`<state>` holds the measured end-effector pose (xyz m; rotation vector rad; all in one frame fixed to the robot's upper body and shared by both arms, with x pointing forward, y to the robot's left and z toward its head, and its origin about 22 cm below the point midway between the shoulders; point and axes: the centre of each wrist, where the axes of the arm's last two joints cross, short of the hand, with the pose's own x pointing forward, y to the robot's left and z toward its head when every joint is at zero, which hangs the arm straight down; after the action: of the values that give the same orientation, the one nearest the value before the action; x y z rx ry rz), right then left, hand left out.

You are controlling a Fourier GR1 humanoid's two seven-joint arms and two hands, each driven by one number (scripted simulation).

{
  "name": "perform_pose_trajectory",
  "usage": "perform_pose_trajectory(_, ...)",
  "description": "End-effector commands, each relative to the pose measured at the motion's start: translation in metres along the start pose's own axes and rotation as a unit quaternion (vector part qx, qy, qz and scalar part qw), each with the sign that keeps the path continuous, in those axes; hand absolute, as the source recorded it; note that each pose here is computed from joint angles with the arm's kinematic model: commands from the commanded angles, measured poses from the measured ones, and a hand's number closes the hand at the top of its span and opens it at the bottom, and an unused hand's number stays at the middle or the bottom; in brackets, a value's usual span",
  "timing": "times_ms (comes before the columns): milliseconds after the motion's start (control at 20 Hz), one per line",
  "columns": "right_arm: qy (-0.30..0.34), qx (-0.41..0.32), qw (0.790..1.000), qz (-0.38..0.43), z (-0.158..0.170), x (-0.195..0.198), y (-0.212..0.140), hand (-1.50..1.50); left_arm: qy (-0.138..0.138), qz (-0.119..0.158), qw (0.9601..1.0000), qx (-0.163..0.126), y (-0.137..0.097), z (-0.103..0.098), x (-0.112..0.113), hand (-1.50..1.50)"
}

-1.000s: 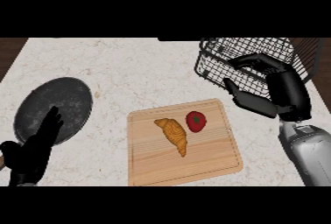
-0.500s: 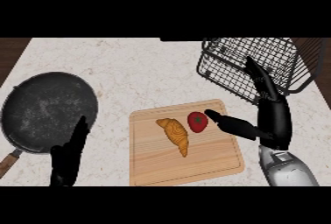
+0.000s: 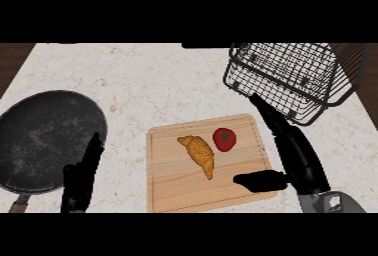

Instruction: Pick the croissant from the cutting board and place it in the tiered basket

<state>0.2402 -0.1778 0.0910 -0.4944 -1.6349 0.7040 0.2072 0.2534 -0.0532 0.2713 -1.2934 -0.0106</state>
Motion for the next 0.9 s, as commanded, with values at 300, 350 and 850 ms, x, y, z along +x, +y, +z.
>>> perform_pose_trajectory(300,0.071,-0.006,0.975,0.212,0.017,0.091,0.031,-1.5,-0.001,-0.002,1.0,-0.007,-0.006,-0.005,-0.009,0.0)
perform_pose_trajectory(350,0.084,-0.009,0.973,0.216,0.017,0.099,0.043,-1.5,0.003,0.001,0.9999,-0.012,0.007,-0.004,0.004,0.0)
perform_pose_trajectory(850,0.116,0.011,0.943,0.312,0.011,0.107,0.118,-1.5,-0.008,0.011,0.9998,-0.012,-0.01,0.0,0.003,0.0)
